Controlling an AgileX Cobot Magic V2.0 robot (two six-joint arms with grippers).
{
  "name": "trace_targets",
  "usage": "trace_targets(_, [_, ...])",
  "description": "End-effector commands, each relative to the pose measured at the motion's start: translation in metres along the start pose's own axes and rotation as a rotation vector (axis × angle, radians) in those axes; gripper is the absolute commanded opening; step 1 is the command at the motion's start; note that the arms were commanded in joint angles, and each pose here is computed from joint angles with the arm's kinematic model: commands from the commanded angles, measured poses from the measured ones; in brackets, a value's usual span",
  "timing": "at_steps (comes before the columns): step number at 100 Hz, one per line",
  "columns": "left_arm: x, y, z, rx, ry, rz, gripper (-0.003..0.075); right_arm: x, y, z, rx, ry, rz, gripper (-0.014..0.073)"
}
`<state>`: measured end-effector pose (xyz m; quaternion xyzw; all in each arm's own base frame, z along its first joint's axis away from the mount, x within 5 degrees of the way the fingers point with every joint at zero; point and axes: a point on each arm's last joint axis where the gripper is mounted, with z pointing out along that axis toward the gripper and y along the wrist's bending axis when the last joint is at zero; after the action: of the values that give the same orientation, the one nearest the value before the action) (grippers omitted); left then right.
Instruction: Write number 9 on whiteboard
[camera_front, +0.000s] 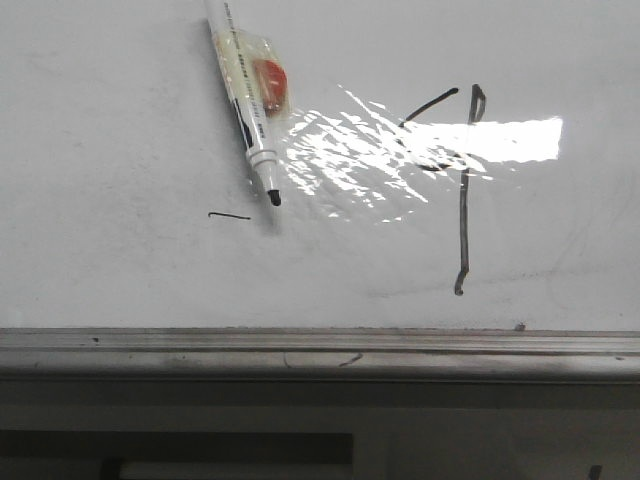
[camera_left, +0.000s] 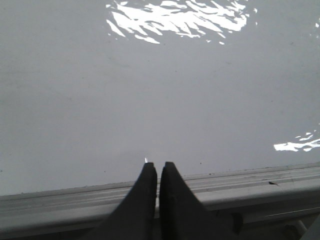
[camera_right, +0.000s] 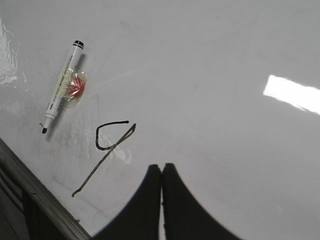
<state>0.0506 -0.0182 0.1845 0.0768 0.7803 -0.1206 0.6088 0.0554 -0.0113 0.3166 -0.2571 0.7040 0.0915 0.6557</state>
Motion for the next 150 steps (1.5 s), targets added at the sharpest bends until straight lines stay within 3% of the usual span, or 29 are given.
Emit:
trace_targets(1, [0.001, 0.001, 0.0, -0.007, -0.057, -0.012, -0.002, -0.012, -0.002, -0.001, 0.006, -0.072, -0.026, -0.0061])
trace_targets(52, [0.001, 0.001, 0.0, -0.007, -0.057, -0.012, -0.002, -0.007, 0.001, 0.002, 0.003, -0.059, -0.039, -0.0061])
trace_targets(74, [0.001, 0.001, 0.0, -0.007, -0.057, -0.012, -0.002, 0.002, 0.02, 0.008, -0.031, -0.156, -0.091, -0.0061])
trace_targets(89, [0.001, 0.001, 0.0, -0.007, -0.057, -0.012, -0.002, 0.019, 0.039, 0.013, -0.061, -0.121, 0.076, -0.0061])
trace_targets(114, [0.001, 0.001, 0.0, -0.007, -0.057, -0.012, -0.002, 0.062, 0.042, 0.029, 0.196, -0.304, 0.08, -0.0061])
trace_targets(137, [0.001, 0.001, 0.0, -0.007, -0.057, -0.012, -0.002, 0.108, 0.031, 0.029, 0.473, -0.097, 0.141, -0.0061])
trace_targets(150, [0.001, 0.001, 0.0, -0.007, -0.057, -0.012, -0.002, 0.116, 0.029, 0.028, 0.521, -0.003, 0.168, -0.0061])
